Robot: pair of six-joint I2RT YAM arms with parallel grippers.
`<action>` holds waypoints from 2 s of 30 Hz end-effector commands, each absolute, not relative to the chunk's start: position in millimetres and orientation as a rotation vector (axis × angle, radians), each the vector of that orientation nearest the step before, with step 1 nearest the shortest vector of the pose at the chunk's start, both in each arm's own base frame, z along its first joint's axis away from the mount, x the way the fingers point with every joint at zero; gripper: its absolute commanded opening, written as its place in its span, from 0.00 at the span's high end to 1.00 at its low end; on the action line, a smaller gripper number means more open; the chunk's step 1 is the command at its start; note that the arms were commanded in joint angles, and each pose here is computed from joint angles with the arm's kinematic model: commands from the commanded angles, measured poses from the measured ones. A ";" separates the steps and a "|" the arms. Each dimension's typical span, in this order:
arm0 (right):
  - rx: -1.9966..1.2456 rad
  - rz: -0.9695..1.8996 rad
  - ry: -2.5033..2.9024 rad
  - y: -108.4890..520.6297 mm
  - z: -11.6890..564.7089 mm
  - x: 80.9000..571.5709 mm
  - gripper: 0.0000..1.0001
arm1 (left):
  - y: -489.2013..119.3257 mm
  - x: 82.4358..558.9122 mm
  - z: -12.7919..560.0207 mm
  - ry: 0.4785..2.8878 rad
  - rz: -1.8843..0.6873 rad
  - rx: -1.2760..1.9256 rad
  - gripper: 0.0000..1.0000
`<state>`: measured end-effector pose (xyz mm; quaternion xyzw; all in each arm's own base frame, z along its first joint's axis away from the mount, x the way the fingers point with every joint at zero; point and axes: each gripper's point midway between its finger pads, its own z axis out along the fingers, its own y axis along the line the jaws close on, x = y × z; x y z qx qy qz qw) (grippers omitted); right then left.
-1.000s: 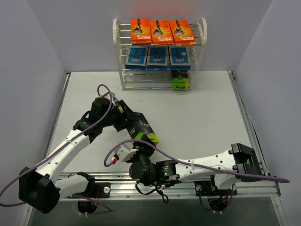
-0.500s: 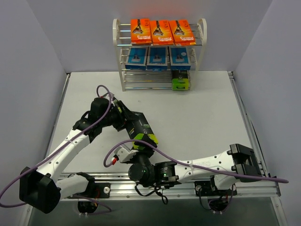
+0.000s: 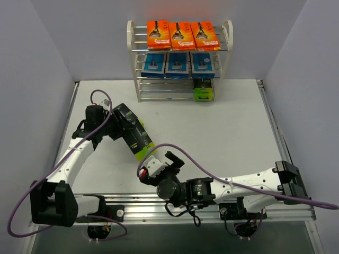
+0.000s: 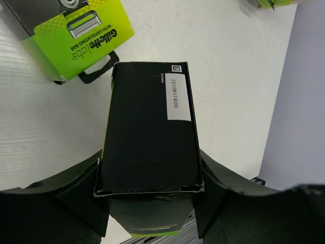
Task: Place and organize the shaving razors onto the shelf
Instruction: Pass the shaving razor from the right arm to the left, then pass the shaving razor from the left arm to the right
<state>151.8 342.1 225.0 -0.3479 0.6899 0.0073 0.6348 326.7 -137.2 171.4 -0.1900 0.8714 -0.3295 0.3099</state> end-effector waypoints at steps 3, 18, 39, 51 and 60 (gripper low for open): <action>-0.658 0.287 1.698 331.7 217.4 167.7 0.14 | -139.8 340.7 208.2 2.202 -0.968 -0.322 0.98; -0.465 1.102 1.756 324.5 238.2 205.1 0.12 | -191.3 298.5 285.0 1.767 -1.458 0.162 0.98; -0.425 1.746 1.551 330.1 250.8 203.6 0.11 | -212.0 264.0 303.4 1.658 -1.605 0.340 0.98; -0.471 1.848 1.471 330.9 258.8 189.2 0.26 | -215.7 245.9 322.9 1.544 -1.677 0.437 0.98; -0.506 1.921 1.402 328.6 267.1 176.9 0.67 | -215.6 262.3 305.9 1.623 -1.649 0.372 0.93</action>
